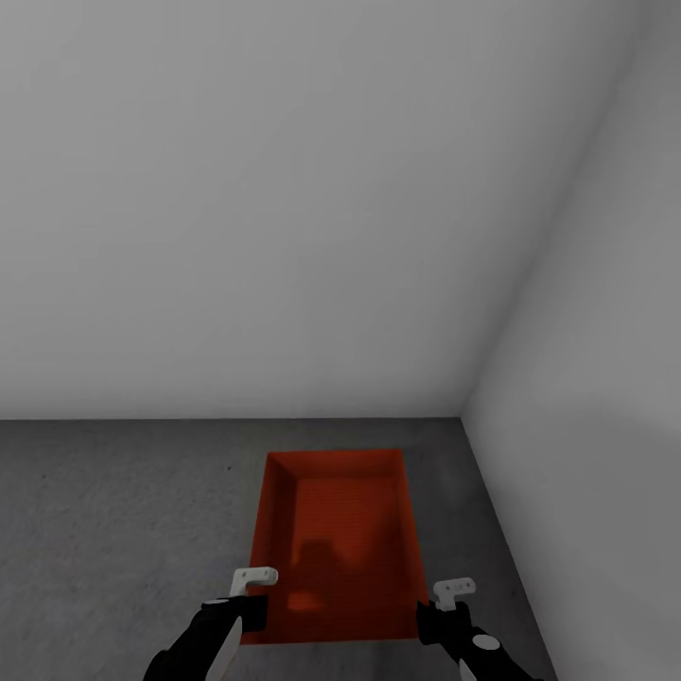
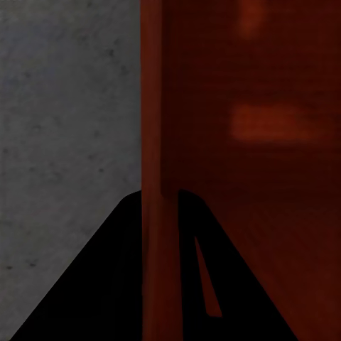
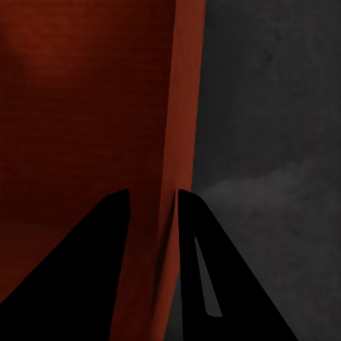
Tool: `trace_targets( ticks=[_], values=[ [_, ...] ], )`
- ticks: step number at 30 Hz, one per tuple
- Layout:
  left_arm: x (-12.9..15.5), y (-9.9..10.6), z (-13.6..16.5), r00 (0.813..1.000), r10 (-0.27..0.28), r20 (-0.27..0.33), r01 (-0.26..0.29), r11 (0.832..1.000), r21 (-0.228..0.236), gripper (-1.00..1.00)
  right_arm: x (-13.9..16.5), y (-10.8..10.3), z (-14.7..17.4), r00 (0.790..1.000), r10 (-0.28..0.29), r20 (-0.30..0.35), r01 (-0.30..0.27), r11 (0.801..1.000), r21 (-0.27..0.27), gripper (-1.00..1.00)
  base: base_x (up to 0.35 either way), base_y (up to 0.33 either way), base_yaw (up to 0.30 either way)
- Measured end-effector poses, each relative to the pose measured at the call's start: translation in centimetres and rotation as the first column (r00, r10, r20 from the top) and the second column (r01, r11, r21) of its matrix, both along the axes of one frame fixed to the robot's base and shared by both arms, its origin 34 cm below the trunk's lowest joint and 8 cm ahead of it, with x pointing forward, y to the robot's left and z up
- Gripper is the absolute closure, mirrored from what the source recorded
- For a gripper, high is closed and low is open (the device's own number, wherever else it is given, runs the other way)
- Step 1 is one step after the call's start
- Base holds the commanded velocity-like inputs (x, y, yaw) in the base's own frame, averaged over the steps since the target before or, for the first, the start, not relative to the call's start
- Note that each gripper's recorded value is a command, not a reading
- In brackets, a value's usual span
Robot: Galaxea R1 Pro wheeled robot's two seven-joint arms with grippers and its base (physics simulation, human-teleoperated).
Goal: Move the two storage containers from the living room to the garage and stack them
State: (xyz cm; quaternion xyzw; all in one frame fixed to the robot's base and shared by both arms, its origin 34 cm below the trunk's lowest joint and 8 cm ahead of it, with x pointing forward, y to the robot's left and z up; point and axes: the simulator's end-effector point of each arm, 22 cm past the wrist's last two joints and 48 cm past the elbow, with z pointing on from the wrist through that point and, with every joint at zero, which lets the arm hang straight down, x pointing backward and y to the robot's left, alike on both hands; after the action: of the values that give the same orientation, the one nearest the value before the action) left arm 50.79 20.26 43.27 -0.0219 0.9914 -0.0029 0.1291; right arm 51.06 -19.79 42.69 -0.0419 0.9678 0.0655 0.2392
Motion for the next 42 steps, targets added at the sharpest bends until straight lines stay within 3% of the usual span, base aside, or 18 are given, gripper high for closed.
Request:
trace_targets(
  ticks=[42],
  values=[
    [-0.05, 0.11, -0.04, 1.000, 0.002, -0.001, -0.002, 1.000, -0.001, 1.00, -0.03, 0.11, -0.01, 1.000, 0.000, -0.001, 0.000, 1.000, 0.001, 1.00, 0.000, 0.029, 0.000]
  ],
)
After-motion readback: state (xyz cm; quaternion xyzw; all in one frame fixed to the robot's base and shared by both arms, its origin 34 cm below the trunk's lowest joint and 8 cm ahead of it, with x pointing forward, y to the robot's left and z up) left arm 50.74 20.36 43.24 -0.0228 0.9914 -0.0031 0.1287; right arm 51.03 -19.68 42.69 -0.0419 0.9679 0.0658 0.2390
